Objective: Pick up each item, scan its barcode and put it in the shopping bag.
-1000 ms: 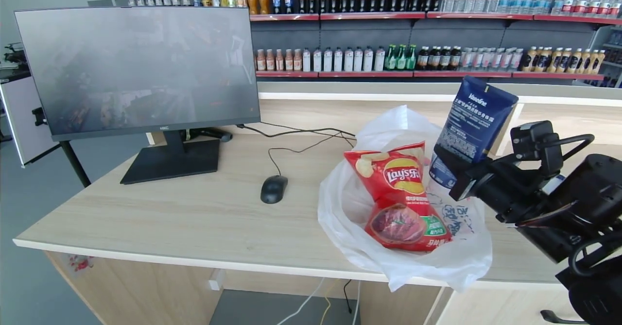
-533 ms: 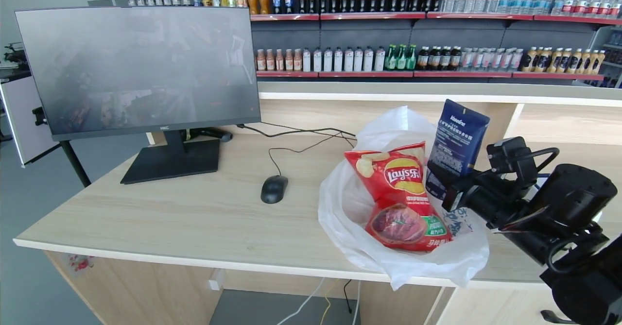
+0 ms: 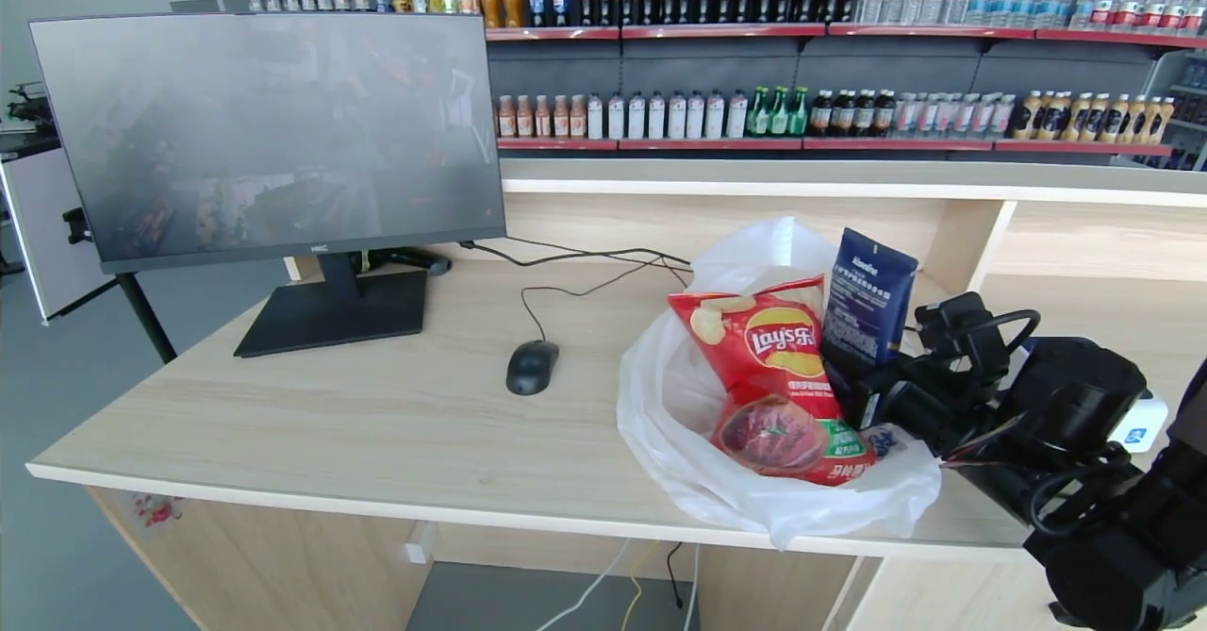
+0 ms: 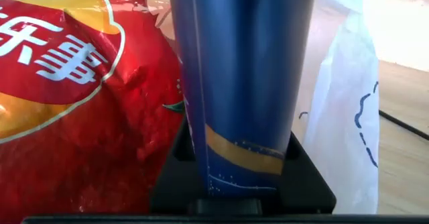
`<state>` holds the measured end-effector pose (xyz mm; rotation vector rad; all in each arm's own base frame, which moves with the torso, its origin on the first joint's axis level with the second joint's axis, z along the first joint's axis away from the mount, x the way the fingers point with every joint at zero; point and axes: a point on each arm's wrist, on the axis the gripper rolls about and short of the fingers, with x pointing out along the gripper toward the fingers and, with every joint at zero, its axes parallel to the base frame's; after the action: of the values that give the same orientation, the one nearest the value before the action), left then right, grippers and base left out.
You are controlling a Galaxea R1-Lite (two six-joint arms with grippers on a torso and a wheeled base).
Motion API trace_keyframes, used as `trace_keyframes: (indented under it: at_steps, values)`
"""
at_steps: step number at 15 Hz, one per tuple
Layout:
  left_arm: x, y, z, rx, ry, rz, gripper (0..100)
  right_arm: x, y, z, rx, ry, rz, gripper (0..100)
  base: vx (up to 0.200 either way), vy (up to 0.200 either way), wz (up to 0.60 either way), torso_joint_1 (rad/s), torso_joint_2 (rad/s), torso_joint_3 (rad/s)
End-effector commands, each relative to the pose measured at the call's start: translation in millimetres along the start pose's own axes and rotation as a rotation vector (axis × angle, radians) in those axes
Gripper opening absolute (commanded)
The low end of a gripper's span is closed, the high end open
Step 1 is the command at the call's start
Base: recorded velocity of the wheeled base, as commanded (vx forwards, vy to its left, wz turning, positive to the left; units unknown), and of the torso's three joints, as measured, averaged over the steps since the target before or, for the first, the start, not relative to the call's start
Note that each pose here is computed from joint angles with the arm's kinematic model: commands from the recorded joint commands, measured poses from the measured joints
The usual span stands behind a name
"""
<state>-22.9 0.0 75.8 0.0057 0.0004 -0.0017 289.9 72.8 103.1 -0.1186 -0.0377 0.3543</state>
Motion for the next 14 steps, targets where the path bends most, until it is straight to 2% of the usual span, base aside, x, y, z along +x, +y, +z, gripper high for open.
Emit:
trace_keyframes:
  at_steps: [1,2,10,11,14]
  values:
    - [0.0,0.0,0.0,0.002,0.000,0.000,100,-4.2,1.6,-6.8,0.006,0.037,0.006,0,0.000,0.000,0.00,0.000,0.00,0.000]
    - [0.0,0.0,0.0,0.000,0.000,0.000,100,-8.4,2.1,-10.6,0.008,0.060,0.007,0,0.000,0.000,0.00,0.000,0.00,0.000]
    - [0.0,0.0,0.0,0.000,0.000,0.000,100,-7.2,2.2,-12.4,0.021,0.064,0.011,0,0.000,0.000,0.00,0.000,0.00,0.000]
    - [0.0,0.0,0.0,0.000,0.000,0.000,100,-5.6,1.8,-10.4,0.051,0.054,0.007,100,0.000,0.000,0.00,0.000,0.00,0.000]
    - [0.0,0.0,0.0,0.000,0.000,0.000,100,-9.6,-0.5,-6.6,0.076,0.045,-0.004,100,0.000,0.000,0.00,0.000,0.00,0.000]
